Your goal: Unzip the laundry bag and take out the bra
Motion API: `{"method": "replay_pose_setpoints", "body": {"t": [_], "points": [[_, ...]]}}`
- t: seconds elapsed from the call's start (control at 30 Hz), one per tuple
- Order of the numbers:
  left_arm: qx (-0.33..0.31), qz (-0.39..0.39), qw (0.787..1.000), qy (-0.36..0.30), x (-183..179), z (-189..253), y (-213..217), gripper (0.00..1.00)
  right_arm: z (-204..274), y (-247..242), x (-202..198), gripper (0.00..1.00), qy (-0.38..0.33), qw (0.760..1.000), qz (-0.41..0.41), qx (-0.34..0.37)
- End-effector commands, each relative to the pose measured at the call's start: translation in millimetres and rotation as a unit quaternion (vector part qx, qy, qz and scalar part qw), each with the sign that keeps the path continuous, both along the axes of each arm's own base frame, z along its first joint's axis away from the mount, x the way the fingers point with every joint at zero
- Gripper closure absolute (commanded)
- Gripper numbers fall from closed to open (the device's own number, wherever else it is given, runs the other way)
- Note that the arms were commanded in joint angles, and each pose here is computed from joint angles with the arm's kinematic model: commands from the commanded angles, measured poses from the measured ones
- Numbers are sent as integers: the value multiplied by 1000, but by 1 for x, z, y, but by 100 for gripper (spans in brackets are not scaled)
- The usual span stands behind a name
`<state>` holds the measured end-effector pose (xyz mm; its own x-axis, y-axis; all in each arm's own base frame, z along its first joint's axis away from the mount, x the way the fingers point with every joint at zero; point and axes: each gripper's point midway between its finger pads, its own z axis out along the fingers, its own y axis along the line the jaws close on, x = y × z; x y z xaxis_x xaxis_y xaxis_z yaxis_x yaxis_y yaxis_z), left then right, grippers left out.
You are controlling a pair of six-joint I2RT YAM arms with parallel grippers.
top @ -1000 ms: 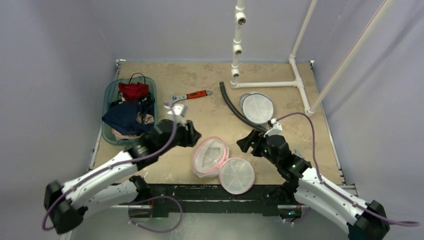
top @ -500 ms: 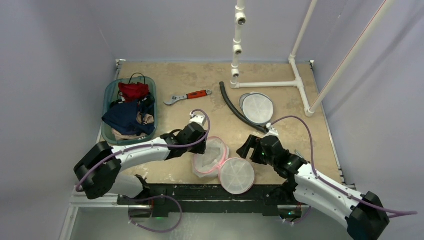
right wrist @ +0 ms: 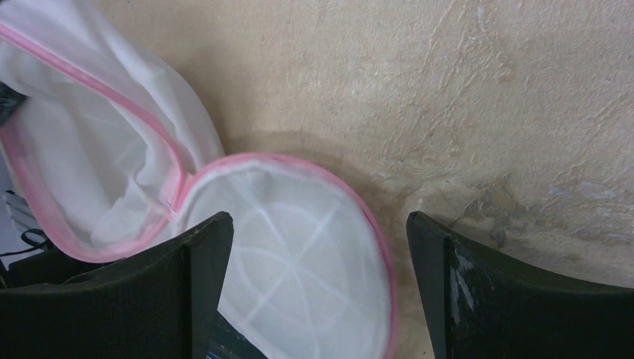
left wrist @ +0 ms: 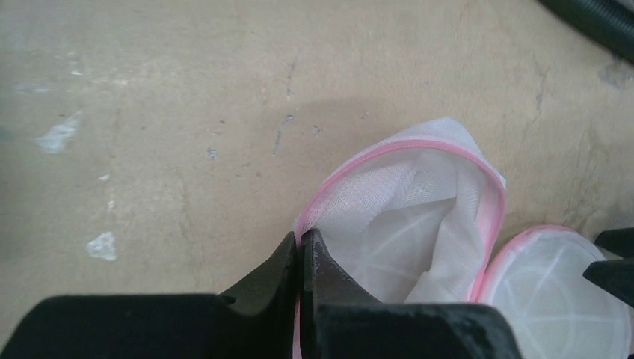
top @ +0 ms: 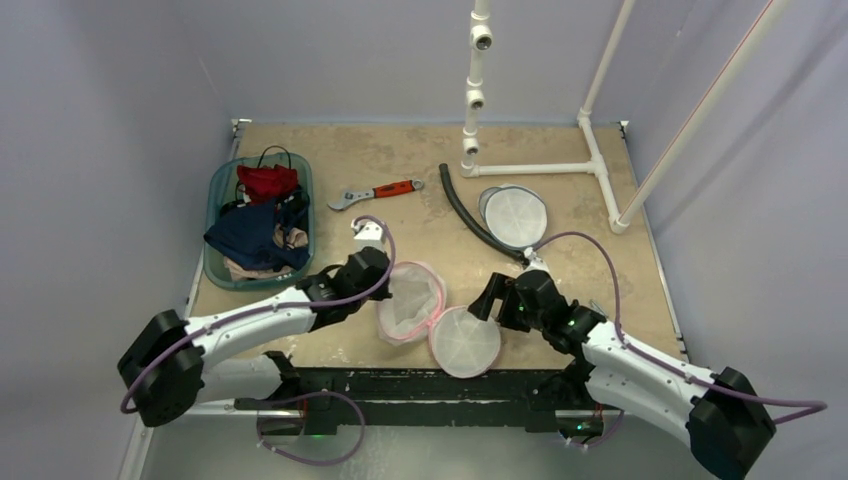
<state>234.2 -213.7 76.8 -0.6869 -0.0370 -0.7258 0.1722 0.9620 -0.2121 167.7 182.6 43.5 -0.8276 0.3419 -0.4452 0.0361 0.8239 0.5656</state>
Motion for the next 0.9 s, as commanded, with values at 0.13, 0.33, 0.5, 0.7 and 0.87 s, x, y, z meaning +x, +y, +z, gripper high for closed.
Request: {"method": "replay_pose_setpoints", "body": {"t": [0.13, 0.33, 0.5, 0.7, 0.87], "points": [[-12, 139, 989, -44, 2, 8, 53, 100, -7, 16, -3, 15, -3, 999, 40, 11], [-23, 159, 986, -42, -1, 6, 59, 100, -15, 33, -13, 29, 10, 996, 84, 14], [-50, 139, 988, -51, 1, 27, 47, 100, 5, 36, 3, 96, -22, 997, 68, 8], [-102, 85, 983, -124, 15, 148, 27, 100, 163, 23, 55, 100, -209, 978, 19, -10], [-137, 43, 981, -131, 13, 202, 8, 100, 222, 17, 64, 100, -254, 967, 17, -28]]}}
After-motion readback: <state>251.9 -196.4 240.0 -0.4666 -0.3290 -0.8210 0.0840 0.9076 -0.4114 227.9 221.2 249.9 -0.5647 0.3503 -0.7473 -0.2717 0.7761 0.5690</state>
